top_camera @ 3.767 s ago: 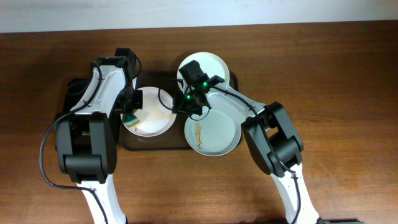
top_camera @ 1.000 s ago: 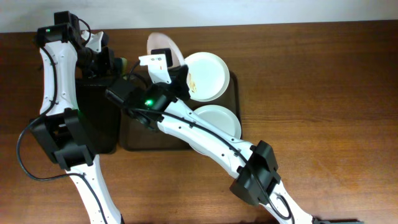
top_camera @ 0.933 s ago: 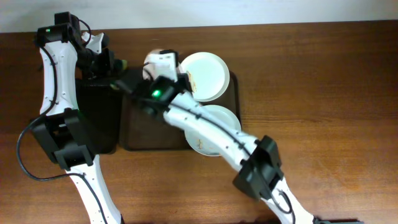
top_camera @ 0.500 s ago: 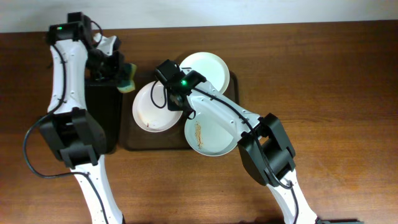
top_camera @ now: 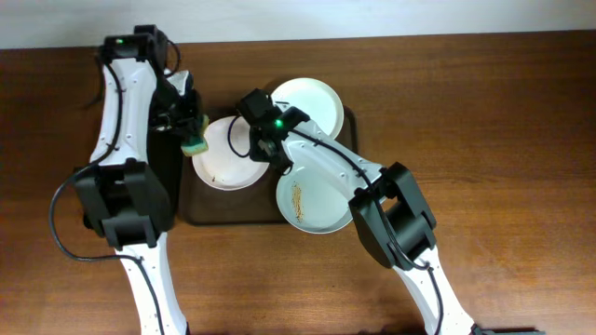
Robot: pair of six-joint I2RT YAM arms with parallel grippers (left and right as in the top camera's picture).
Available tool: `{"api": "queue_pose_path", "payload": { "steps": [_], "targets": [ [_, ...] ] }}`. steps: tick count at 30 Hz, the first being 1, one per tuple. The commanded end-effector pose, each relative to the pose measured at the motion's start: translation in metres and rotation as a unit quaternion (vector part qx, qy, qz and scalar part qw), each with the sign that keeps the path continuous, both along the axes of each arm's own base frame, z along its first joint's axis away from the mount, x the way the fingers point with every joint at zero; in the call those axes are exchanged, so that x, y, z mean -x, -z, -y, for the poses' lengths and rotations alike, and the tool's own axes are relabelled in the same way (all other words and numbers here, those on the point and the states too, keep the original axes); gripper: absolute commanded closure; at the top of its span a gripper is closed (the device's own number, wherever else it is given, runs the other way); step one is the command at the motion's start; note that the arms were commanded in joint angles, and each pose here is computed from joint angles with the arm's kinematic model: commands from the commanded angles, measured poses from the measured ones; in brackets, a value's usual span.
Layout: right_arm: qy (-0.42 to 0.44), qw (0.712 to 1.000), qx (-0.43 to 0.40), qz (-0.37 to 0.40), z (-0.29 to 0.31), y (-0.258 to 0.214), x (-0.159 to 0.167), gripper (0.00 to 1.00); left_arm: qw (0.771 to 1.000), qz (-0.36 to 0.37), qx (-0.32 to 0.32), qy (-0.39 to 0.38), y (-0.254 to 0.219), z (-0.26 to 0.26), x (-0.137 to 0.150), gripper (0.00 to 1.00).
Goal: Clean dirty plates on tray and stack at the side
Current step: 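Scrub the pinkish plate again with the sponge in the left gripper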
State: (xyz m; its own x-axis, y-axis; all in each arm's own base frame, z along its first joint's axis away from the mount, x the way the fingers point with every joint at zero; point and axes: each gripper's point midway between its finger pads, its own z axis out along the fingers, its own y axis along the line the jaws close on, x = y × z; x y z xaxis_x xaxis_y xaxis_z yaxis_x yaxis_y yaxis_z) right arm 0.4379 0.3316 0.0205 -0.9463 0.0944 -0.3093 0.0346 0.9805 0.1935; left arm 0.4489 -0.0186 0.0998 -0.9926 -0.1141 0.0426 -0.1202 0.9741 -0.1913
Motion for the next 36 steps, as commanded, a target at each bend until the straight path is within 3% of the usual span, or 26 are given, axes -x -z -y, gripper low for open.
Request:
{"api": "queue_pose_path", "payload": {
  "steps": [1,5,8,11,20,25,36],
  "targets": [
    [0.020,0.999,-0.001,-0.036,0.007,0.027,0.005,0.96,0.996,-0.040,-0.039,-0.066,0.019,0.004,0.012,0.99],
    [0.023,0.999,-0.004,-0.035,0.009,0.026,0.002,0.96,0.995,-0.061,-0.047,-0.057,0.046,0.032,0.023,0.99],
    [0.023,0.999,-0.004,-0.036,0.009,0.026,0.003,0.96,0.987,-0.079,-0.110,-0.084,0.064,0.029,0.036,0.99],
    [0.023,0.999,-0.003,-0.036,0.009,0.027,0.003,0.96,0.984,-0.092,-0.112,-0.104,0.075,0.032,0.043,0.99],
    [0.020,0.999,-0.008,-0.041,0.007,0.027,0.005,0.96,0.981,-0.062,-0.153,-0.103,0.132,0.024,0.047,0.99],
    [0.018,0.999,-0.005,-0.051,0.009,0.032,0.010,0.96,0.961,0.030,-0.251,-0.112,0.126,-0.011,0.010,0.99],
    [0.012,0.997,-0.013,-0.075,0.008,0.039,0.021,0.96,0.955,0.155,-0.235,-0.096,0.066,-0.003,-0.066,0.99]
  ]
}}
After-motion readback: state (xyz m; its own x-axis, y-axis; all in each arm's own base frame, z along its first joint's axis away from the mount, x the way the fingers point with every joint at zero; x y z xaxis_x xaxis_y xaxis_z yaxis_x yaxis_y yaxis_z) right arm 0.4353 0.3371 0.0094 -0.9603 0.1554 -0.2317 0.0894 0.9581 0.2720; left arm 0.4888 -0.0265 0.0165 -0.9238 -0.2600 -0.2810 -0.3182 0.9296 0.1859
